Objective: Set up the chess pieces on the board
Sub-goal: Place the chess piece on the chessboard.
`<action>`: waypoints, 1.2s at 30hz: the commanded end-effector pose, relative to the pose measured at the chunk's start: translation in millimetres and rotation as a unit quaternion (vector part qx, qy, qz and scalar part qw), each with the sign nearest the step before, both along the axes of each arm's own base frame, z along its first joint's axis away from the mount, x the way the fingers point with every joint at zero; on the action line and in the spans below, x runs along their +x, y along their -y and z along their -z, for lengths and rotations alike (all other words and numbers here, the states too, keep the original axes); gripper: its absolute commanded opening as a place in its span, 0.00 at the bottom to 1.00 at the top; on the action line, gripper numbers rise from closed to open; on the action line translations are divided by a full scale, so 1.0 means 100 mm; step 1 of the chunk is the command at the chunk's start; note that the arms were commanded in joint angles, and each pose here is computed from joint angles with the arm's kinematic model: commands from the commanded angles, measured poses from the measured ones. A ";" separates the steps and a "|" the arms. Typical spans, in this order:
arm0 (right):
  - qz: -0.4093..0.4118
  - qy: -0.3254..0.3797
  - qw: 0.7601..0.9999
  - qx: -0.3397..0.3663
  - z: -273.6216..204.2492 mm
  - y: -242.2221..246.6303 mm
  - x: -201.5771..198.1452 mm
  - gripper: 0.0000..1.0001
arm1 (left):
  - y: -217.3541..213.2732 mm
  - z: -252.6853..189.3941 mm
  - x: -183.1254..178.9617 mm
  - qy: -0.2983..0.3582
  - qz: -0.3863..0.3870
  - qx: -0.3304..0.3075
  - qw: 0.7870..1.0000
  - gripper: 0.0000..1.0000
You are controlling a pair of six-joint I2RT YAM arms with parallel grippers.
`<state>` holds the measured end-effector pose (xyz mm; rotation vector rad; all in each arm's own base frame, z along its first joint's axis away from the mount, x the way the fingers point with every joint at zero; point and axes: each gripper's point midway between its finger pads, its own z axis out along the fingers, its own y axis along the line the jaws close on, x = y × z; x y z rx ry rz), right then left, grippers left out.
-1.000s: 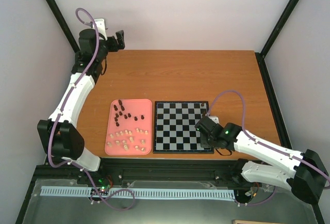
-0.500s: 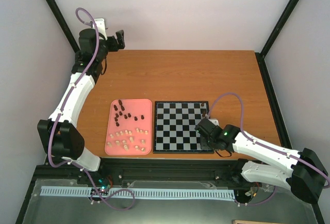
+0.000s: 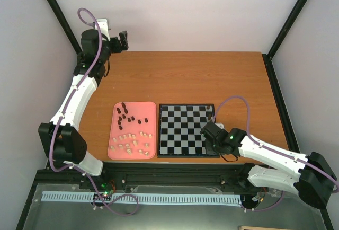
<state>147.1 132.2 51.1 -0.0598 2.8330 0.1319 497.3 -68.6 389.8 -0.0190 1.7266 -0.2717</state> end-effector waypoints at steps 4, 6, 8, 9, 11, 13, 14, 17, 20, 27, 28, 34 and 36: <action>0.003 -0.008 1.000 -0.010 0.02 0.03 -0.03 0.07 | 0.02 -0.24 0.00 0.029 0.003 -0.008 1.000 1.00; 0.007 -0.006 1.000 -0.016 0.01 0.06 -0.03 0.10 | 0.02 -0.25 -0.01 0.029 0.003 -0.009 1.000 1.00; 0.008 -0.006 1.000 -0.019 0.00 0.07 -0.04 0.11 | 0.02 -0.25 -0.01 0.029 0.004 -0.009 1.000 1.00; 0.008 -0.008 1.000 -0.021 0.00 0.08 -0.04 0.11 | 0.02 -0.24 -0.01 0.029 0.004 -0.009 1.000 1.00; 0.008 -0.011 1.000 -0.021 0.00 0.09 -0.06 0.11 | 0.02 -0.24 0.00 0.029 0.003 -0.009 1.000 1.00; 0.008 -0.013 1.000 -0.021 0.00 0.09 -0.07 0.11 | 0.02 -0.25 -0.01 0.030 0.003 -0.009 1.000 1.00; 0.007 -0.013 1.000 -0.021 0.00 0.09 -0.07 0.11 | 0.02 -0.25 -0.01 0.029 0.003 -0.009 1.000 1.00; 0.003 -0.011 1.000 -0.016 -0.01 0.06 -0.06 0.14 | 0.02 -0.24 -0.01 0.029 0.004 -0.009 1.000 1.00; -0.002 -0.011 1.000 -0.012 -0.01 0.04 -0.06 0.20 | 0.02 -0.25 -0.01 0.030 0.004 -0.010 1.000 1.00; -0.012 0.000 1.000 -0.002 -0.08 -0.03 0.00 0.30 | 0.02 -0.25 -0.01 0.030 0.004 -0.009 1.000 1.00; -0.014 0.004 1.000 0.000 -0.10 -0.04 0.02 0.31 | 0.02 -0.25 -0.02 0.030 0.004 -0.009 0.999 1.00; -0.027 0.047 0.998 -0.008 -0.41 -0.10 0.21 0.44 | 0.02 -0.26 -0.03 0.031 0.004 -0.009 0.999 1.00; -0.036 0.060 0.997 -0.021 -0.52 -0.14 0.30 0.46 | 0.02 -0.27 -0.04 0.031 0.004 -0.008 0.999 1.00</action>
